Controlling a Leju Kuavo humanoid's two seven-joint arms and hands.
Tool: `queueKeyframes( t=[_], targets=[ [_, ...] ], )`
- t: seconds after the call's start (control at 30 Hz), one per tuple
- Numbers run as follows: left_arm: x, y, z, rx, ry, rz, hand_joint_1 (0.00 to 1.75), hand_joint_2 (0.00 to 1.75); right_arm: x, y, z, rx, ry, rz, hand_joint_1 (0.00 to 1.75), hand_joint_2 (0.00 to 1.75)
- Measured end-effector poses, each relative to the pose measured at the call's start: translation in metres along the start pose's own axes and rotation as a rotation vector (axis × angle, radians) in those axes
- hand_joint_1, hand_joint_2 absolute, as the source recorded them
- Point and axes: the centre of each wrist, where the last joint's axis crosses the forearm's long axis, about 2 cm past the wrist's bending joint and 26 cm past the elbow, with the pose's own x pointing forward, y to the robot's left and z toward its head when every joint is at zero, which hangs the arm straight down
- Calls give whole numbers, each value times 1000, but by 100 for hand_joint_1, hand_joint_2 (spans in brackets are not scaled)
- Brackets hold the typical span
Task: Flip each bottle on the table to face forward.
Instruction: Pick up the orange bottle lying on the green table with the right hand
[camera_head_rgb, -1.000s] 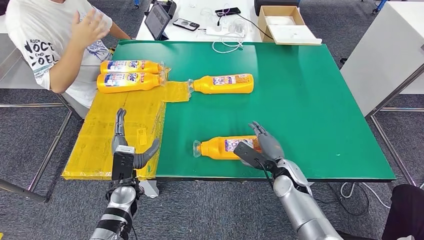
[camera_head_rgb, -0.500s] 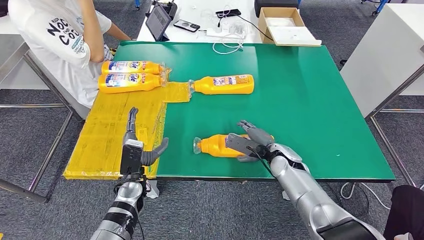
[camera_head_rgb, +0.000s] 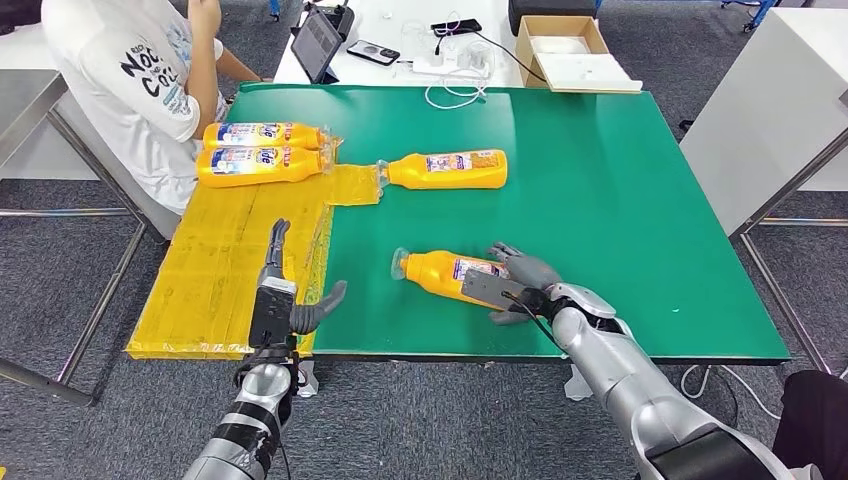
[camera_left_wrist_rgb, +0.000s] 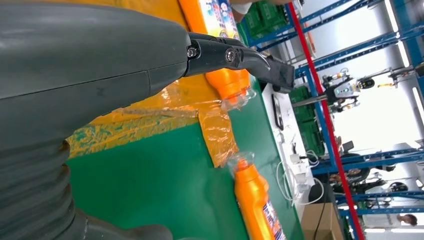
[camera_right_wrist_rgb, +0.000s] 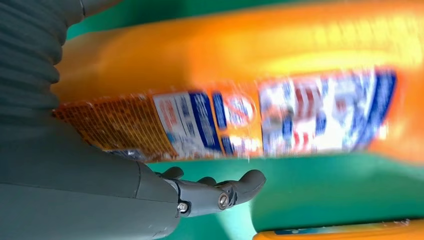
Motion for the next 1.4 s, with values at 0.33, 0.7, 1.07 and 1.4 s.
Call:
queueKeyframes(
  t=[0.33,0.7,1.07,1.4],
  targets=[
    [-2,-3,3,-19,31,8,0,175,0,8,-1,23,18,31,121,175],
    [-3,-7,5,-44,43,14,0,175,1,26,-2,-12,20,10,175,175],
    [-4,-7,12,-50,71,26,0,175,12,58,5,-230,-34,-70,175,175],
    [11,-16,22,-193,239,451,0,175,64,69,44,-929,-311,-115,175,175]
  ],
)
